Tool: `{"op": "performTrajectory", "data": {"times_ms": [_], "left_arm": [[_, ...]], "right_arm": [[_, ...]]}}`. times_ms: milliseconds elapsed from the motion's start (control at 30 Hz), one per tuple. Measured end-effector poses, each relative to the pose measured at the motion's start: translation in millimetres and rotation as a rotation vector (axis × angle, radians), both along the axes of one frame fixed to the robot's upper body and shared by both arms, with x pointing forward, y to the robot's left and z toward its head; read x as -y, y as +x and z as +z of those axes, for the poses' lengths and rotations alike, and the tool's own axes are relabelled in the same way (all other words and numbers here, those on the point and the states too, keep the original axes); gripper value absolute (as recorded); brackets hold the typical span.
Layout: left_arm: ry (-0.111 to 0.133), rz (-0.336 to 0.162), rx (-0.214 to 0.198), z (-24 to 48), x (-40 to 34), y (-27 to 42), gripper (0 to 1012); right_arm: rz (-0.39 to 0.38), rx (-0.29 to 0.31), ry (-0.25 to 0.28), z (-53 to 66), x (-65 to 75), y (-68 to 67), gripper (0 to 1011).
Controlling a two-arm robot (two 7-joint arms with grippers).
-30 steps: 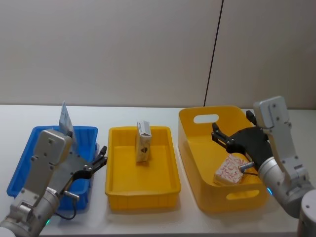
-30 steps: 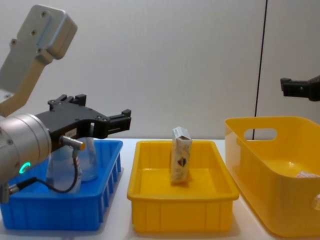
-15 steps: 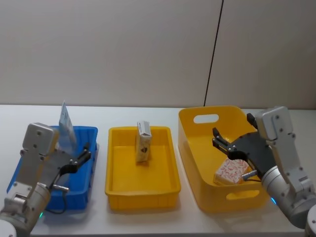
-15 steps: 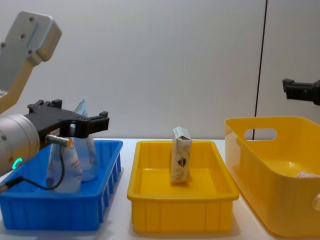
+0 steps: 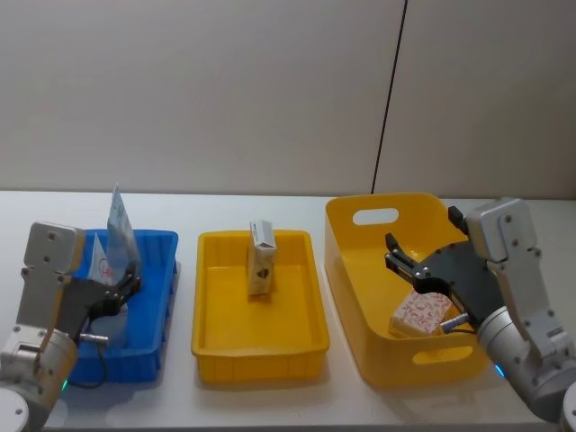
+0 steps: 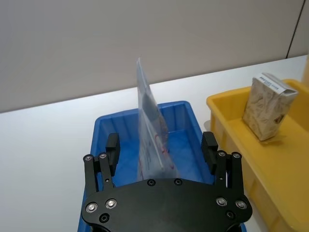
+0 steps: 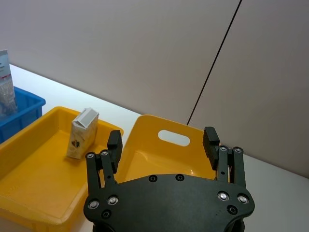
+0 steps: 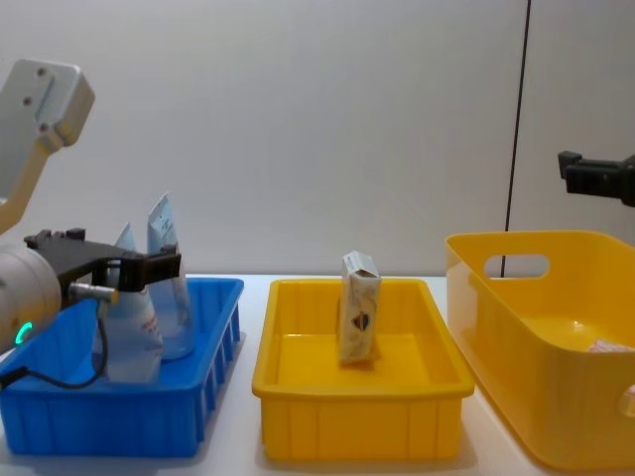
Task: Bimanual collaborative sorting of washing and personal care products
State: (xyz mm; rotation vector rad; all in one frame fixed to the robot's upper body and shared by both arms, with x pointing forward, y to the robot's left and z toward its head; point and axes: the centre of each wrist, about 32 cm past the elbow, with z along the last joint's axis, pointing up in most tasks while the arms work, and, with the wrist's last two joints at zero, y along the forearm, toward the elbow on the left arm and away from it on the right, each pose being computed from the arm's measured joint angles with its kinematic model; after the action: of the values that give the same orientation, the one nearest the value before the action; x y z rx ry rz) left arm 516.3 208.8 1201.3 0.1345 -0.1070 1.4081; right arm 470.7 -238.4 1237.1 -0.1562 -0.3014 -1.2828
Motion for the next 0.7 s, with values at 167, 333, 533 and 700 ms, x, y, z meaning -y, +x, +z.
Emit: {"op": "performTrajectory", "data": {"times_ms": [167, 333, 533, 700], "left_arm": [[-0.018, 0.026, -0.03, -3.8, -1.9, 6.3, 1002], [-0.04, 0.045, -0.057, -8.4, -3.2, 13.6, 1001], [-0.068, 0.054, -0.085, -13.9, -3.0, 21.7, 963], [-0.087, 0.056, -0.102, -18.3, -2.4, 28.2, 861]], "right_arm": [[0.005, 0.004, 0.003, 0.4, -0.3, -0.5, 1004], [0.01, 0.008, 0.005, 1.2, -0.6, -0.9, 1004], [0.013, 0.014, 0.007, 3.1, -0.9, -1.3, 1004], [0.015, 0.018, 0.01, 4.4, -1.3, -1.7, 1004]]}}
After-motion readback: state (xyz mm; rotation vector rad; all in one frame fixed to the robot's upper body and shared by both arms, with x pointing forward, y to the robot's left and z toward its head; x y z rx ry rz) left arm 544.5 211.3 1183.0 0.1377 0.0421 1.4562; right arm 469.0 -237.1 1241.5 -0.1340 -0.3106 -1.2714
